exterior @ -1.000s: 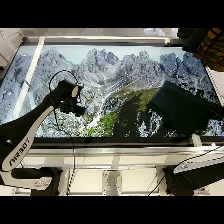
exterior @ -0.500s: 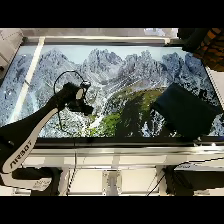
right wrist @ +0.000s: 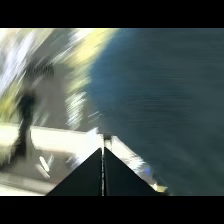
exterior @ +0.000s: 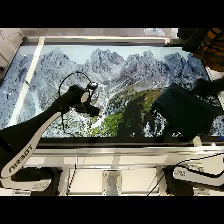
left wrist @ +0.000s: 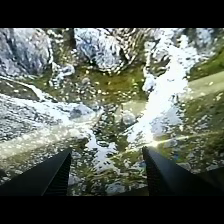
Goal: Fold the clothes and pants, and hang the long-sleeved shirts on hangers.
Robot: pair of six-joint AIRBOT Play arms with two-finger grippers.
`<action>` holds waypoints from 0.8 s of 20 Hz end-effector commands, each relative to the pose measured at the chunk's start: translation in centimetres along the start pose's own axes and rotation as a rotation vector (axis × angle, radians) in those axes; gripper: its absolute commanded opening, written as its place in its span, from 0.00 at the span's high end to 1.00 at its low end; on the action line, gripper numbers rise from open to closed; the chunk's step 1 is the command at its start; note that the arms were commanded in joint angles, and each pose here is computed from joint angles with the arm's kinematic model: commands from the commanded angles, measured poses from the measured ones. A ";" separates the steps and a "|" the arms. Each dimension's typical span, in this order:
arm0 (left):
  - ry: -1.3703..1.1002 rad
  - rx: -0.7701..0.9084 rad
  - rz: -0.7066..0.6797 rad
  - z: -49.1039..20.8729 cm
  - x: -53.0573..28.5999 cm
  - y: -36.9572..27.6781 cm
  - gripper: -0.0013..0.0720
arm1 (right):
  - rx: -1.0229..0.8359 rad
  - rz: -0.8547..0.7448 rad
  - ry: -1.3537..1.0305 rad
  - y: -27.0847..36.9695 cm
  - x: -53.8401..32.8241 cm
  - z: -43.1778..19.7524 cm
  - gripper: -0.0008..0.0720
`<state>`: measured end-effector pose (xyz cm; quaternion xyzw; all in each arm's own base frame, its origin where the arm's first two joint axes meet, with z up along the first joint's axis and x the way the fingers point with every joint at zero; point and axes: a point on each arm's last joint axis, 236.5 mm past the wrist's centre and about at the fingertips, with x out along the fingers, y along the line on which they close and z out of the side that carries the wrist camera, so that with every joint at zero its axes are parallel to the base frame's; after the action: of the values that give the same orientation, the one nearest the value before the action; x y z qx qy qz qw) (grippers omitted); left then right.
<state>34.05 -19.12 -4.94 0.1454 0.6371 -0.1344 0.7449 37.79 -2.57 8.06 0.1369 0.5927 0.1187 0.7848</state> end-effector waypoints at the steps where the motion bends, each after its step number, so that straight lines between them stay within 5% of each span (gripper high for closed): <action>1: -0.045 -0.006 -0.018 0.4 -1.7 -0.5 0.33 | -0.312 -0.038 0.148 9.0 7.2 -3.4 0.97; 4: -0.059 -0.020 -0.017 0.4 -2.7 0.0 0.33 | -0.428 -0.140 0.221 11.3 11.3 -6.3 0.97; 16: -0.029 -0.013 0.014 -0.3 -2.6 0.9 0.33 | -0.276 -0.180 0.385 11.1 15.7 -12.4 0.97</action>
<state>33.66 -18.46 -2.40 0.1384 0.6267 -0.1306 0.7557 30.06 14.35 -4.89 -0.0609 0.7113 0.1749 0.6781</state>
